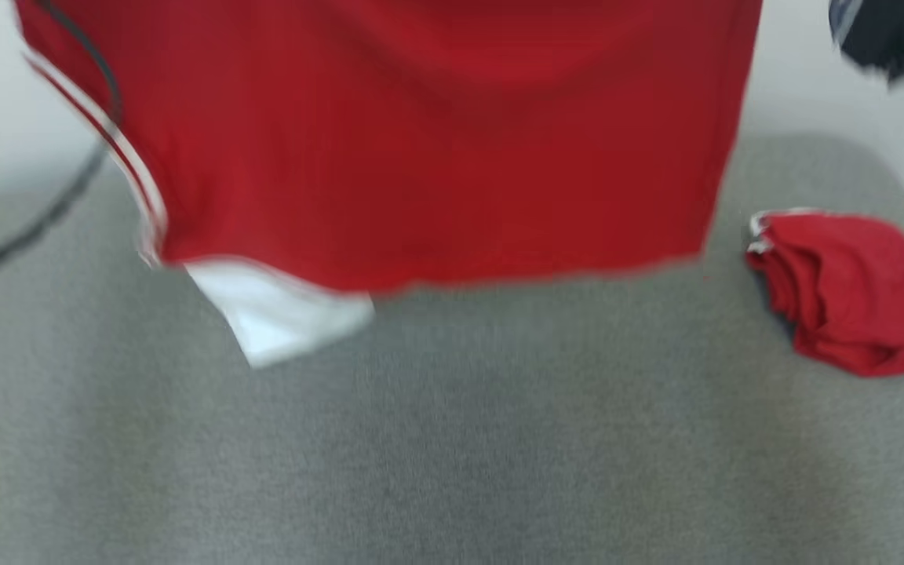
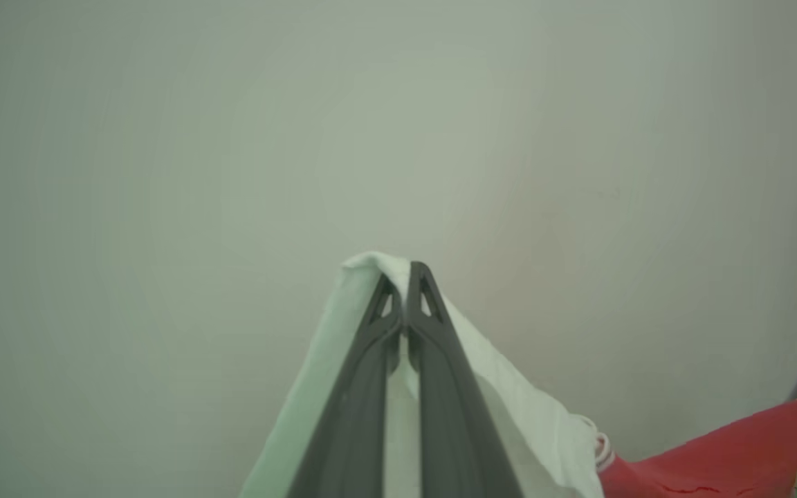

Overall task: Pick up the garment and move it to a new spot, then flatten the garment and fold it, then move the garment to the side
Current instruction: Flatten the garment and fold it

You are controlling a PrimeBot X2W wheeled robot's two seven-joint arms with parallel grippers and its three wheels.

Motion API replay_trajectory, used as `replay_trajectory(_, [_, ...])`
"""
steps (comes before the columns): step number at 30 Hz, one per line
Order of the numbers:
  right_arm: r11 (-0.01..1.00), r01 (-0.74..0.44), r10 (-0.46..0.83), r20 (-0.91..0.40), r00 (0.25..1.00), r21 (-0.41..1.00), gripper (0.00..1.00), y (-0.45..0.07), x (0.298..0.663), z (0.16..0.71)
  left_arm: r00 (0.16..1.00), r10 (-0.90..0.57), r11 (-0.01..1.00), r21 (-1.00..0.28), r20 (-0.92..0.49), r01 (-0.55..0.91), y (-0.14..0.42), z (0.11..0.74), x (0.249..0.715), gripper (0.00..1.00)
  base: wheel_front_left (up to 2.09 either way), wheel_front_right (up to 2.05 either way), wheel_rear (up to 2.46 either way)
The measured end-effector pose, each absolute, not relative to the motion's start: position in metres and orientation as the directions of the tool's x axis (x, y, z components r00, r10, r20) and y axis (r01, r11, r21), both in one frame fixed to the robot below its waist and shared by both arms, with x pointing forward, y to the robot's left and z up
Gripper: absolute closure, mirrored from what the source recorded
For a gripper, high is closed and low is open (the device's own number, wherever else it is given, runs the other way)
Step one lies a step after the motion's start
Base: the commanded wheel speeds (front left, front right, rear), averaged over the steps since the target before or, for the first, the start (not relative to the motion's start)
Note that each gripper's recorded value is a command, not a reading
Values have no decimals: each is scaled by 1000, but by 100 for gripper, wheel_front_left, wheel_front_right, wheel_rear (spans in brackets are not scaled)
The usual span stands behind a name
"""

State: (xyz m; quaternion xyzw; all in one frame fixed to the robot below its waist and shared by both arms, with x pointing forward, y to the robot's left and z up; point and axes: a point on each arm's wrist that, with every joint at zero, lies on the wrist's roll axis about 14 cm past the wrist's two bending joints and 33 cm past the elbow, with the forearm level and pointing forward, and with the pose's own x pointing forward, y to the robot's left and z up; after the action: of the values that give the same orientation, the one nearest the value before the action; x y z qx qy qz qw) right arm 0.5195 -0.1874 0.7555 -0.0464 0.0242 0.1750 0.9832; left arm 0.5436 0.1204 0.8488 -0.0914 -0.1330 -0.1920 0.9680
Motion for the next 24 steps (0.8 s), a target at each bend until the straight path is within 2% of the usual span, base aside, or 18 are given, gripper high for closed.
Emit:
replay_trajectory(5, [950,-291,302,89,949,-117,100,-176,581,753,862,-306,942,1,404,334,127,846,596,100,0,0,0])
replay_trajectory(8, [961,-236,265,230,937,-144,100,-177,611,756,807,-282,956,83,520,280,131,850,620,100,0,0,0])
replay_trajectory(12, [970,-172,220,334,916,-170,100,-186,641,740,725,-272,960,121,632,254,124,852,645,100,0,0,0])
replay_trajectory(17, [983,-111,150,298,943,-144,100,-207,675,697,615,-300,941,118,730,318,101,857,654,100,0,0,0])
replay_trajectory(18, [985,-110,143,284,948,-129,100,-208,681,684,615,-298,938,103,730,332,100,845,660,100,0,0,0])
replay_trajectory(24, [986,-146,153,89,984,-82,100,-201,695,555,780,-293,925,-44,553,378,100,682,702,100,0,0,0])
